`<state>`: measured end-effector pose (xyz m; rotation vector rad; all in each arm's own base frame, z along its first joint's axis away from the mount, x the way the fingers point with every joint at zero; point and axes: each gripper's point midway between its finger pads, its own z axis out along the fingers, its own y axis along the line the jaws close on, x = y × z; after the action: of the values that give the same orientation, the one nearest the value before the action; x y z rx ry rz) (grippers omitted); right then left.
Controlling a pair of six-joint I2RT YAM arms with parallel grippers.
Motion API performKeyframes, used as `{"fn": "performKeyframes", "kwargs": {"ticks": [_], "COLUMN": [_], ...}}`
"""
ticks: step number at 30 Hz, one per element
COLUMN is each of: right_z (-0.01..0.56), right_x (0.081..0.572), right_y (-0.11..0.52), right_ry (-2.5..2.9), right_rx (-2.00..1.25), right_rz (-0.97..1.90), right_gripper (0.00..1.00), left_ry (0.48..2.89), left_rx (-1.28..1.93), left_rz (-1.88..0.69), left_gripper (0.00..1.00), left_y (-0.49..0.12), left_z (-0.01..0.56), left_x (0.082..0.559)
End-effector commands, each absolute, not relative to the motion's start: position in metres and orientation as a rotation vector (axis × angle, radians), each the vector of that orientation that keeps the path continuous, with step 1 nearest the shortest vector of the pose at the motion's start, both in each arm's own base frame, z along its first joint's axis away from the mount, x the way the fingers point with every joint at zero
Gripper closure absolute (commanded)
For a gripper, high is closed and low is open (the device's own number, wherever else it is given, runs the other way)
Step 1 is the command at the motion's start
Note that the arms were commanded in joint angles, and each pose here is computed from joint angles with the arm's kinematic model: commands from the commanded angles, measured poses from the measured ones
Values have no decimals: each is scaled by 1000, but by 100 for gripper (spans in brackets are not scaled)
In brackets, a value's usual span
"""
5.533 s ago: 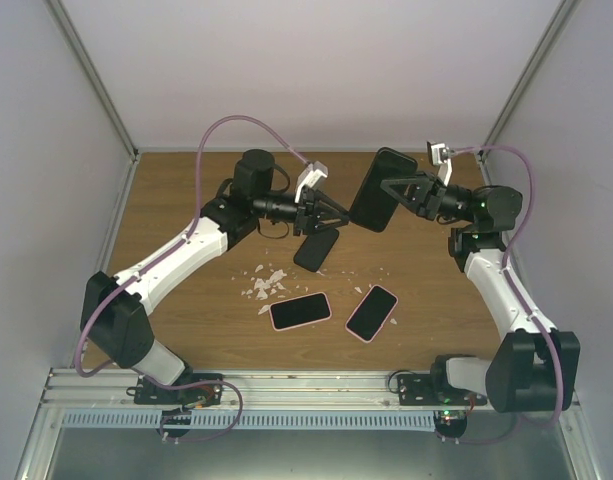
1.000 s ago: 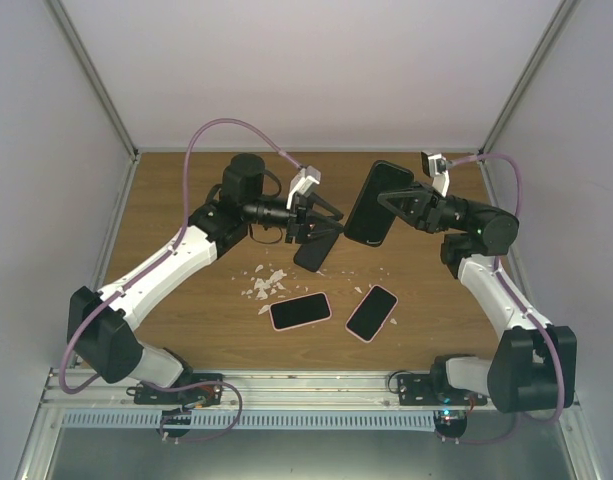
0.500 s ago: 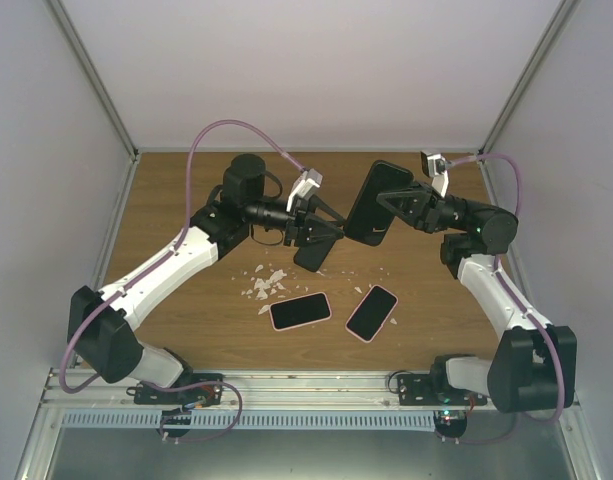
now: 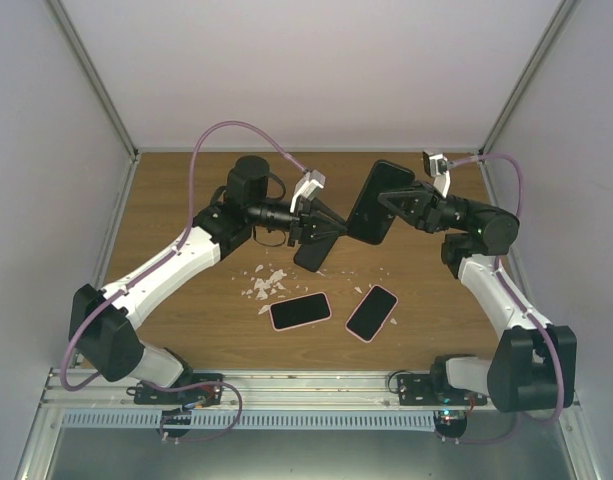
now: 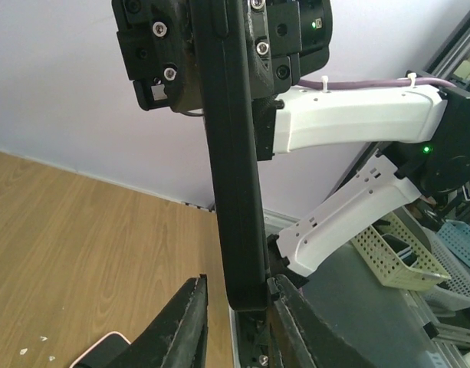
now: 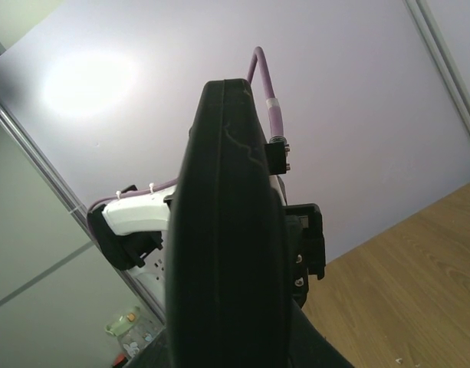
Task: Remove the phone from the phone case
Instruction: Remove the phone case from the phone.
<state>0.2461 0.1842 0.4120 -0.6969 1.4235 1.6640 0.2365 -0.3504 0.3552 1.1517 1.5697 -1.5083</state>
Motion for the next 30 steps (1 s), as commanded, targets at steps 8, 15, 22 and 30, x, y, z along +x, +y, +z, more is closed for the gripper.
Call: {"fn": "performKeyframes", "kwargs": {"ticks": [8,15,22,30], "right_z": [453,455,460,463], "right_x": [212,204,200,196], "right_y": [184,186,185,184], "right_ry": [1241,1228,1208,1191], "right_rx": [-758,-755,-744,-739], "right_rz": [1705,1742,1771,1783], "right_gripper": [100,99,100,100], "left_ry": [1664,1713,1774,1819], "left_rx": [1018,951,901,852], "left_rz": [-1414,-1390,-1312,-1255], "left_gripper": [87,94,96,97], "left_y": [-345,-341,-337,-333], "left_z": [336,328,315,305], "left_x": [273,289,303,314]}}
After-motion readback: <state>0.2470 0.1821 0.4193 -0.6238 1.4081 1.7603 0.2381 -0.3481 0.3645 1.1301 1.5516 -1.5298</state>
